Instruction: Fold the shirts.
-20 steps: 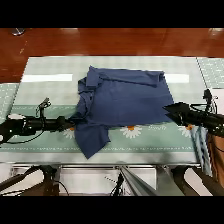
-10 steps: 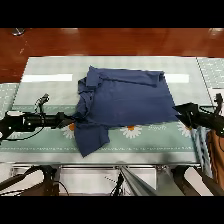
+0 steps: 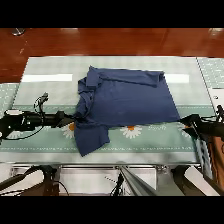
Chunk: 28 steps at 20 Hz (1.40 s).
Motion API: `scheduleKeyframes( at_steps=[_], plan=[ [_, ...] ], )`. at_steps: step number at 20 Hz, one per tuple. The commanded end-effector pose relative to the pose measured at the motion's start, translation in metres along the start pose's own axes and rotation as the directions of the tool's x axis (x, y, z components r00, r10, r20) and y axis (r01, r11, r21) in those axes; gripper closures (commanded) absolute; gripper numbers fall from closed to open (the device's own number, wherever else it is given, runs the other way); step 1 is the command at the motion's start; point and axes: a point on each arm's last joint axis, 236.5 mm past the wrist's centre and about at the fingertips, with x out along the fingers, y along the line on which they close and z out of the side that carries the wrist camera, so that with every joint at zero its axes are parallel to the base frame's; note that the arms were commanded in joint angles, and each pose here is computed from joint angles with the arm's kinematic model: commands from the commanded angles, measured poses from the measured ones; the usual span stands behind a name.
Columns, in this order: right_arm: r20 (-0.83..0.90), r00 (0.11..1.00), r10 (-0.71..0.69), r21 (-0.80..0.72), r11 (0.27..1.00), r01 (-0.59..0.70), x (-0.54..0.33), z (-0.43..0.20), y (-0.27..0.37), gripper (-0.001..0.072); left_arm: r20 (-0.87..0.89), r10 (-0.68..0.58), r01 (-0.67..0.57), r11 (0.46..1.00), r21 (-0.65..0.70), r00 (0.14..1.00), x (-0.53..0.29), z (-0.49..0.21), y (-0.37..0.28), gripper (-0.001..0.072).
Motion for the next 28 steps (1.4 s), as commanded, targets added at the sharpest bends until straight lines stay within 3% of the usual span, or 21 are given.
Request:
scheduleKeyframes(
  at_steps=[1, 13, 14, 15, 16, 19, 21, 23, 25, 28],
  plan=[
    [0.010, 0.998, 0.068, 0.024, 0.997, -0.068, 0.007, 0.017, 0.010, 0.0091, 0.000, 0.000, 0.000, 1.000, 0.001, 1.000, 0.000, 0.000, 0.000, 0.0690],
    [-0.149, 0.988, 0.036, -0.081, 0.996, -0.048, 0.068, 0.033, 0.058, 0.0112, 0.002, 0.002, -0.002, 1.000, 0.000, 1.000, 0.000, 0.001, 0.000, 0.0690],
    [-0.142, 0.989, 0.035, -0.101, 0.994, -0.050, 0.068, 0.036, 0.065, 0.0160, 0.002, 0.002, -0.002, 1.000, 0.000, 1.000, 0.000, 0.001, 0.000, 0.0690],
    [-0.139, 0.990, 0.033, -0.130, 0.990, -0.051, 0.069, 0.037, 0.070, 0.0509, 0.002, 0.001, -0.001, 1.000, 0.000, 1.000, 0.000, 0.001, 0.000, 0.0690],
    [-0.144, 0.989, 0.038, -0.159, 0.985, -0.062, 0.069, 0.036, 0.078, 0.0691, 0.003, 0.002, -0.002, 1.000, -0.014, 1.000, 0.000, 0.001, 0.001, 0.0690],
    [-0.171, 0.983, 0.065, -0.256, 0.961, -0.108, 0.057, 0.035, 0.119, 0.0693, 0.036, -0.022, 0.022, 1.000, -0.007, 0.999, -0.007, 0.017, -0.013, 0.0691],
    [-0.085, 0.988, 0.131, -0.356, 0.922, -0.153, 0.018, 0.062, 0.178, 0.0693, 0.148, -0.143, 0.130, 0.987, 0.093, 0.979, -0.035, 0.062, -0.071, 0.0691],
    [0.057, 0.968, 0.246, -0.491, 0.851, -0.187, -0.056, 0.094, 0.259, 0.0693, 0.317, -0.280, 0.200, 0.944, 0.263, 0.906, -0.096, 0.119, -0.158, 0.0692],
    [0.208, 0.892, 0.401, -0.637, 0.748, -0.188, -0.159, 0.108, 0.344, 0.0693, 0.460, -0.364, 0.137, 0.880, 0.456, 0.810, -0.174, 0.156, -0.251, 0.0692],
    [0.322, 0.749, 0.579, -0.816, 0.571, -0.091, -0.304, 0.064, 0.425, 0.0693, 0.606, -0.496, -0.032, 0.757, 0.652, 0.622, -0.298, 0.151, -0.384, 0.0692]
  ],
)
